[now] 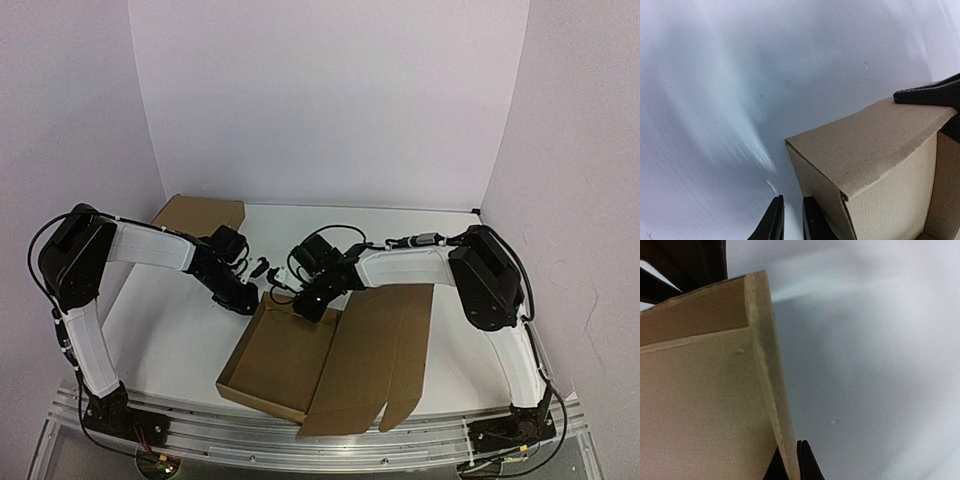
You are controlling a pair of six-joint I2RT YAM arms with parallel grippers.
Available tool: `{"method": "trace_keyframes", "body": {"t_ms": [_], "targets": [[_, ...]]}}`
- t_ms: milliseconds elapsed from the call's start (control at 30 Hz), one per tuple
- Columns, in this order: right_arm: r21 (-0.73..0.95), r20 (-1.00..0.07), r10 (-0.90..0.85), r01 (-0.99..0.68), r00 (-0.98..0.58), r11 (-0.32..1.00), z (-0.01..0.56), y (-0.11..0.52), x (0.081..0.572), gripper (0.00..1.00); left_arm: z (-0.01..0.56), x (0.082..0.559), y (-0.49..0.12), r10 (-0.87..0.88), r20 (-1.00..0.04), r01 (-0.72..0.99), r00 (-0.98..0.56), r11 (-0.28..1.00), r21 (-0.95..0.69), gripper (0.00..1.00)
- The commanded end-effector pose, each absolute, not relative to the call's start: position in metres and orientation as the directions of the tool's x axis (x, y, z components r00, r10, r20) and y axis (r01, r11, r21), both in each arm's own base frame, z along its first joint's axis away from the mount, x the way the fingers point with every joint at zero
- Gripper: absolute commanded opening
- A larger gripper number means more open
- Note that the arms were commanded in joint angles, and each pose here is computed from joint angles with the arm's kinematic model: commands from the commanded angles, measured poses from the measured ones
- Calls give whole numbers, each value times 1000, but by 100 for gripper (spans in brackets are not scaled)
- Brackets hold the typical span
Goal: Fold the paper box
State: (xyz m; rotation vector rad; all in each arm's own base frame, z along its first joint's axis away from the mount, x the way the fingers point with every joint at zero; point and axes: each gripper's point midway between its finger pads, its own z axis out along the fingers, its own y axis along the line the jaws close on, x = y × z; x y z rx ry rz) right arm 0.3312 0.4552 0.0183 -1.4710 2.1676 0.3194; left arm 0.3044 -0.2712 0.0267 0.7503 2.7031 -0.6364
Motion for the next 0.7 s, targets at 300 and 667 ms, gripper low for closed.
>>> {"method": "trace_keyframes", "body": {"t_ms": [300,667], "targets": [[-416,-321,-945,-886,-67,205,-26,445,331,28,61,274,-326,433,-411,597,-802,568,-566,18],[-317,-260,-960,-931,-101,183,-55,434,311,0,65,272,-330,422,-412,589,-807,546,-595,18]]}}
